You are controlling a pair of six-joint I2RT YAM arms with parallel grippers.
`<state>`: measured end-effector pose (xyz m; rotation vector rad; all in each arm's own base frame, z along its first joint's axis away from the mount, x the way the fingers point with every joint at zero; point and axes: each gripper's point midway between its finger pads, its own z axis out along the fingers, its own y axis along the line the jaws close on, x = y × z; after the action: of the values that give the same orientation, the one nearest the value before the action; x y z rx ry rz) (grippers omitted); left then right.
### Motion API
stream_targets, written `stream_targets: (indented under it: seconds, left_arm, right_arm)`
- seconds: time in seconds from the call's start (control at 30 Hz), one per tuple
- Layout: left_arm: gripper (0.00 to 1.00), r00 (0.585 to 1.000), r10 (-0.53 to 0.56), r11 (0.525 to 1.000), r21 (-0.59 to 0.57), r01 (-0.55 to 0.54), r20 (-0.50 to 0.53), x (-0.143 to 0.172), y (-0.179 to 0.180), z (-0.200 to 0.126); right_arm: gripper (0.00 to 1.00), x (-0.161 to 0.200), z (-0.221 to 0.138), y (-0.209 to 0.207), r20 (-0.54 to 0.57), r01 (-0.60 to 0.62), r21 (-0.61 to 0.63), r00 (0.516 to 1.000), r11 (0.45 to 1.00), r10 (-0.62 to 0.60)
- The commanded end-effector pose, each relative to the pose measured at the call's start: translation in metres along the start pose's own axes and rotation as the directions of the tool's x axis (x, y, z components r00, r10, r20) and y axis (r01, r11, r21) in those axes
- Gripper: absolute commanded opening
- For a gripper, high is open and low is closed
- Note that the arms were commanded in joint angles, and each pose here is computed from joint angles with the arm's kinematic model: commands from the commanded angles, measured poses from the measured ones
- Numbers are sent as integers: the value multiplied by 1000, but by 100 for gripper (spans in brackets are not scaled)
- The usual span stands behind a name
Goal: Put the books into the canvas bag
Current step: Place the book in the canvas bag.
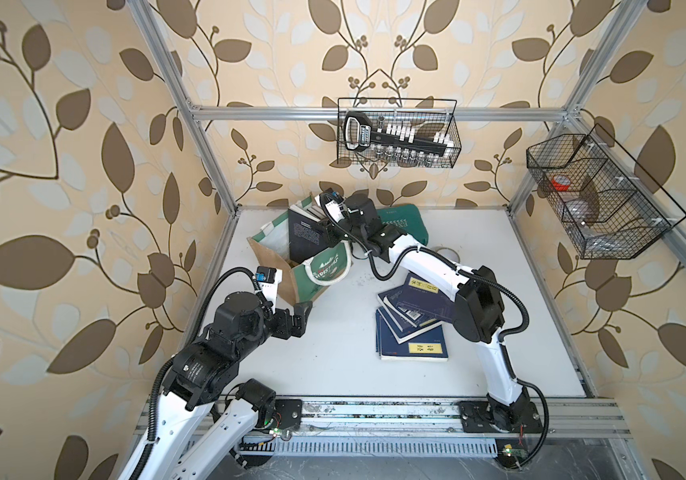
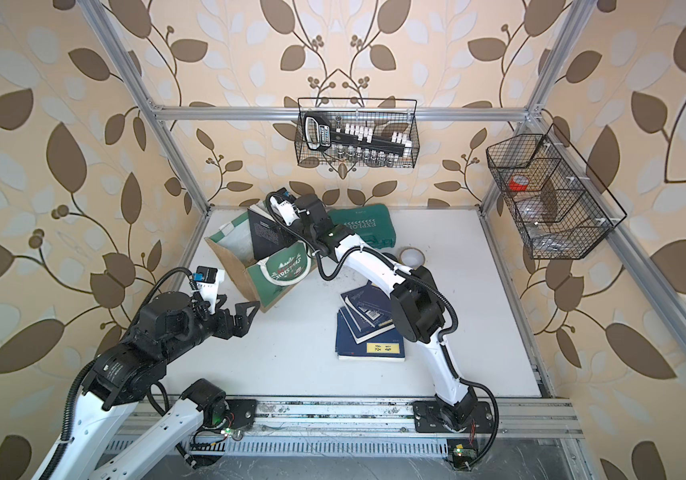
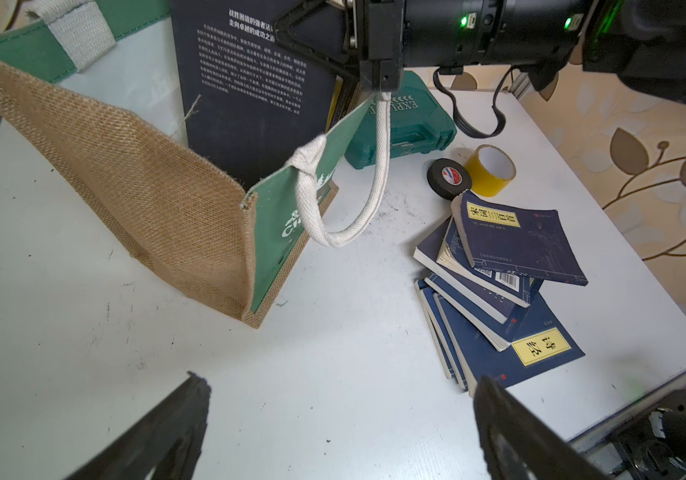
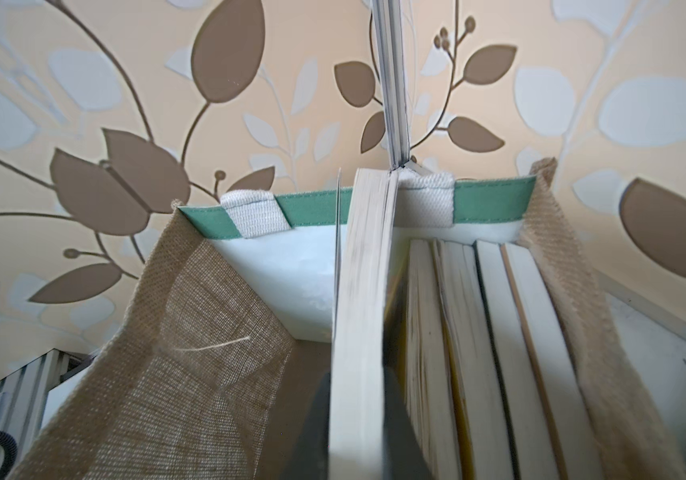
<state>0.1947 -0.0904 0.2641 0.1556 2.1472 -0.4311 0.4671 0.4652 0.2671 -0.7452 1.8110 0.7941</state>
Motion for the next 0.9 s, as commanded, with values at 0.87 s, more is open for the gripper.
stream_targets:
  seconds: [0.87]
  left_arm:
    - [99,999,41,994,100,-39,-15,-3,-19,22]
  right_arm:
    - [11,-1,3,16,40,50,-47,998,998,-48]
